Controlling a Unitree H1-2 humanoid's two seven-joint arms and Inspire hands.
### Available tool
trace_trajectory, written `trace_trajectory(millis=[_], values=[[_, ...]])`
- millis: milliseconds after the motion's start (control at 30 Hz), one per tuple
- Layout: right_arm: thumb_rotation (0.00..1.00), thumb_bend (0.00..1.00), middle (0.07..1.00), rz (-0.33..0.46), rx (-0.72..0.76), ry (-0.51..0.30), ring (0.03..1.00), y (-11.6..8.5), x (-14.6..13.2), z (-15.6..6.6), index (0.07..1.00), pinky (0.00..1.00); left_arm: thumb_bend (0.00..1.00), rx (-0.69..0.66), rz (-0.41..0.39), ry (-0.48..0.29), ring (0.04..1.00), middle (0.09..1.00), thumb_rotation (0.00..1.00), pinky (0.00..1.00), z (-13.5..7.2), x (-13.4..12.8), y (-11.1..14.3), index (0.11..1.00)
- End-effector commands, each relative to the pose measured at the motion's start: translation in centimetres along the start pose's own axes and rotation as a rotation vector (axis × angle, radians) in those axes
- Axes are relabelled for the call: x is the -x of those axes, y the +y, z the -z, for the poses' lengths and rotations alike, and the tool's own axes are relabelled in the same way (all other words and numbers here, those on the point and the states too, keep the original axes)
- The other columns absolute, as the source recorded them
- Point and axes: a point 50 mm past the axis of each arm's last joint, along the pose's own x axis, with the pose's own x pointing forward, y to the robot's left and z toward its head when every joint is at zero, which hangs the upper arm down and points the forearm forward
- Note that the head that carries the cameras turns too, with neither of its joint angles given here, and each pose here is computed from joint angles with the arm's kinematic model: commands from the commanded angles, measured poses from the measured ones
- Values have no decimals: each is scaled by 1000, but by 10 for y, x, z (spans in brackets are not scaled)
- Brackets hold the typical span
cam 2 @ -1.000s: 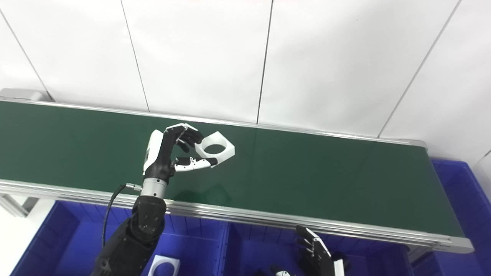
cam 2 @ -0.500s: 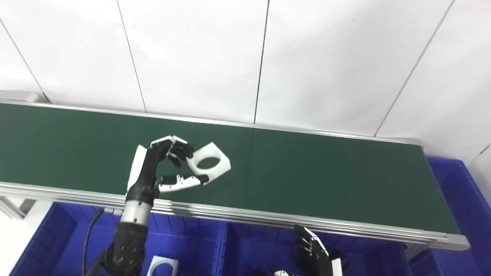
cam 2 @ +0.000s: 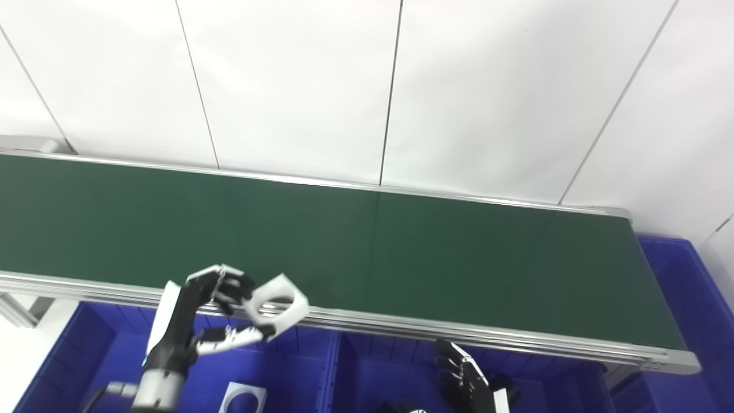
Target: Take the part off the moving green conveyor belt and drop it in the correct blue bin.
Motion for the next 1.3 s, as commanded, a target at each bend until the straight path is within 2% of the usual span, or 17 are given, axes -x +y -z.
trace_trajectory(millis=[0, 100, 400, 667, 833, 1067, 1167, 1200, 1233, 1267], values=[[0, 634, 790, 4, -24, -89, 751, -4, -6, -13, 778, 676, 475, -6, -38, -33, 414, 462, 0, 344, -3, 2, 5, 520], [0, 637, 786, -3, -23, -93, 745, -4, -7, -14, 775, 673, 476, -20, -45, 14, 417, 461, 0, 349, 8, 10, 8, 518], [0, 643, 787, -8, -11, -92, 746, -7, -3, -15, 776, 664, 475, -67, -23, 76, 409, 470, 0, 335, 35, 26, 4, 517], [0, 639, 786, -8, -8, -95, 748, -12, 0, -16, 779, 669, 477, -144, 16, 143, 412, 456, 0, 370, 57, 27, -6, 512], [0, 636, 784, -7, -11, -98, 741, -13, 0, -17, 776, 662, 478, -149, 12, 188, 419, 457, 0, 388, 71, 25, -10, 509], [0, 646, 791, -12, -9, -93, 752, -11, 1, -17, 780, 672, 479, -154, -4, 236, 434, 466, 0, 383, 93, 25, -18, 503], [0, 638, 788, -11, -6, -93, 750, -11, 2, -17, 781, 671, 476, -152, 3, 248, 444, 491, 0, 342, 97, 27, -21, 525], [0, 638, 788, -12, -8, -93, 749, -11, 1, -17, 780, 671, 489, -155, 13, 254, 436, 499, 0, 386, 98, 28, -21, 523], [0, 635, 788, -12, -8, -93, 750, -11, 1, -16, 780, 672, 694, -175, 30, 268, 516, 574, 0, 438, 97, 28, -22, 590], [0, 634, 791, -12, -8, -93, 752, -11, 1, -16, 780, 673, 834, -199, 49, 277, 625, 669, 0, 538, 97, 28, -22, 679]])
